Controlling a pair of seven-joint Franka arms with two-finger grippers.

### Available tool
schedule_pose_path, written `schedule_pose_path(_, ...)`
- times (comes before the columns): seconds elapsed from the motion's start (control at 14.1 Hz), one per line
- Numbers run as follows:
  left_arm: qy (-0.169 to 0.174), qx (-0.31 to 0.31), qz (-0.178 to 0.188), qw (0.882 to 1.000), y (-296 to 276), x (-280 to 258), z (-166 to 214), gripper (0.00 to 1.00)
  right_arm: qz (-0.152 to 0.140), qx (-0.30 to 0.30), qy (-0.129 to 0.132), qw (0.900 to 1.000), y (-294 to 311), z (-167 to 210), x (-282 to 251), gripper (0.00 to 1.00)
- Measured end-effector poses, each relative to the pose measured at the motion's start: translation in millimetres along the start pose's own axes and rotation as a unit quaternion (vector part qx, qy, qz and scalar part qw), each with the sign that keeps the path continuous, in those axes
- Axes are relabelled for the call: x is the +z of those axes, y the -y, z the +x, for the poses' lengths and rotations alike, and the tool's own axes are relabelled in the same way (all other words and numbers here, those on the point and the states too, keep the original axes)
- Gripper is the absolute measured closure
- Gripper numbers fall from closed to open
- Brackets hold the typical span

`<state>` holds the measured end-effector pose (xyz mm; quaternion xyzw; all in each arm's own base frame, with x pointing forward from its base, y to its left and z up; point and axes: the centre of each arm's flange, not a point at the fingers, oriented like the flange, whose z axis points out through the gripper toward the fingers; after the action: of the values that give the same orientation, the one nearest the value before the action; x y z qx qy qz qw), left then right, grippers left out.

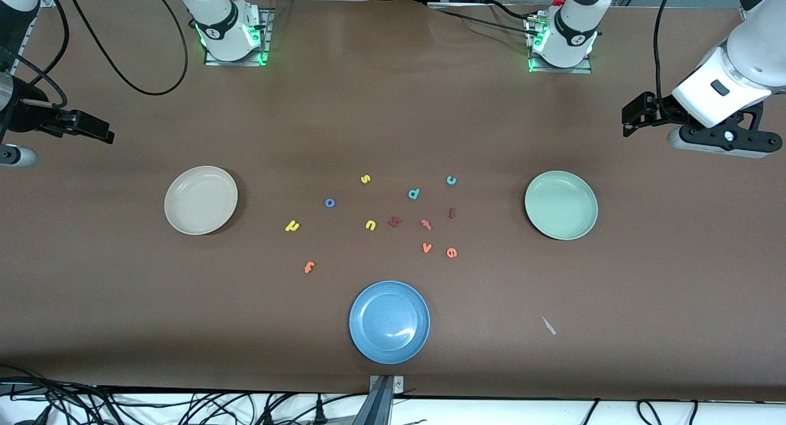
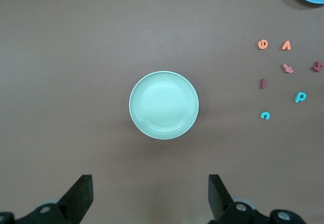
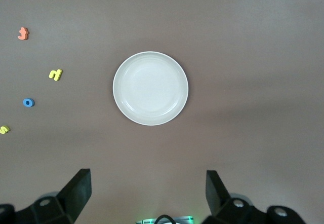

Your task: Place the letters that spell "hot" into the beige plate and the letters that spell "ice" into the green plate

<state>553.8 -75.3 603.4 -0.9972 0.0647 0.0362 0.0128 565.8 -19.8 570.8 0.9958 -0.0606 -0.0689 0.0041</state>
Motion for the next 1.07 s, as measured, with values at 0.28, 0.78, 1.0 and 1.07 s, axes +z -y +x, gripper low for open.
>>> schedule_pose_path(0.28,0.000,0.000,0.000,1.000,0.0,0.0,0.0,0.00,0.000,0.003,0.002,1.000,-2.7,1.7,2.4,0.00)
schedule_pose_path(0.78,0.000,0.000,0.000,1.000,0.0,0.0,0.0,0.00,0.000,0.003,0.003,1.000,-2.8,2.2,3.2,0.00)
schedule_pose_path(1.0,0.000,-0.002,0.000,1.000,1.9,0.0,0.0,0.00,0.000,0.003,0.003,1.000,-2.8,2.3,3.2,0.00)
schedule_pose_path(1.07,0.000,-0.002,0.000,1.000,2.7,0.0,0.0,0.00,0.000,0.004,0.003,1.000,-2.9,2.3,3.2,0.00)
